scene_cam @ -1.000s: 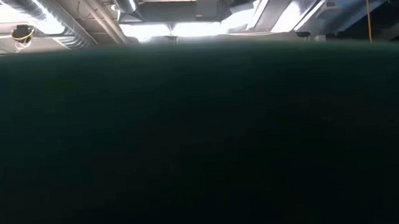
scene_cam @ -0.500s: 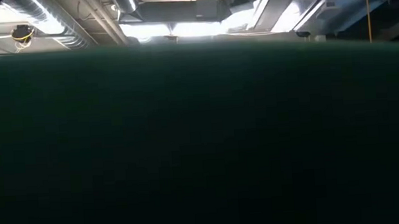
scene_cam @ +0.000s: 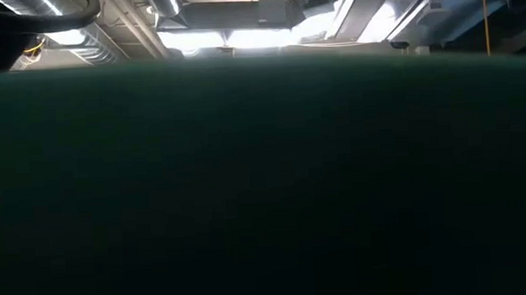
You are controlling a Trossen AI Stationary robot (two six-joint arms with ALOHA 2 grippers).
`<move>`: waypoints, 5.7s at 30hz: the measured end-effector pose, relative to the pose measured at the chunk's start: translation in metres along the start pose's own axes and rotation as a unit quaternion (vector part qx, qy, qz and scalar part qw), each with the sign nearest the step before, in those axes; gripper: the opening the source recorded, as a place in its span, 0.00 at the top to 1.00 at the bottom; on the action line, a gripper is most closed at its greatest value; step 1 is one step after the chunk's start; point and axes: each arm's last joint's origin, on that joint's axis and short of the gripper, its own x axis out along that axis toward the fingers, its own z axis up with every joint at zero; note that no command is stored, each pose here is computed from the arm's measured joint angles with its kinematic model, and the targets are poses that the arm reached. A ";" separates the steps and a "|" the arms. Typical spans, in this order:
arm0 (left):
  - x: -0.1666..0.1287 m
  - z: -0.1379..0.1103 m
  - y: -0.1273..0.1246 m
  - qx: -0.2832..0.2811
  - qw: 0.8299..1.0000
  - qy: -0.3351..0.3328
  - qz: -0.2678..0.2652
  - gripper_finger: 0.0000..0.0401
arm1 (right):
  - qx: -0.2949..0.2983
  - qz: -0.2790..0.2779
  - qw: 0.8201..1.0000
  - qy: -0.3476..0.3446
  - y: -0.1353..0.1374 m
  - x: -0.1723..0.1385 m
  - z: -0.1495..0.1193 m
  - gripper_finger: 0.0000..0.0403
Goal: Stack plastic plates
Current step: Stack the pink plate on top of the green plate, then stack the right light pink plate on top of the pink plate
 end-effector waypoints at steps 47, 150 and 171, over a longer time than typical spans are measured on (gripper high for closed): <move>-0.152 0.050 -0.040 0.178 0.900 -0.312 -0.246 0.98 | -0.004 0.000 1.000 0.000 0.000 0.000 0.000 0.99; -0.001 0.267 0.013 0.103 0.928 -0.348 -0.083 0.61 | -0.011 -0.025 0.999 0.026 -0.001 0.000 -0.005 0.99; 0.015 0.265 0.021 0.140 0.925 -0.352 -0.033 0.92 | -0.011 -0.025 0.999 0.026 -0.001 0.000 -0.005 0.99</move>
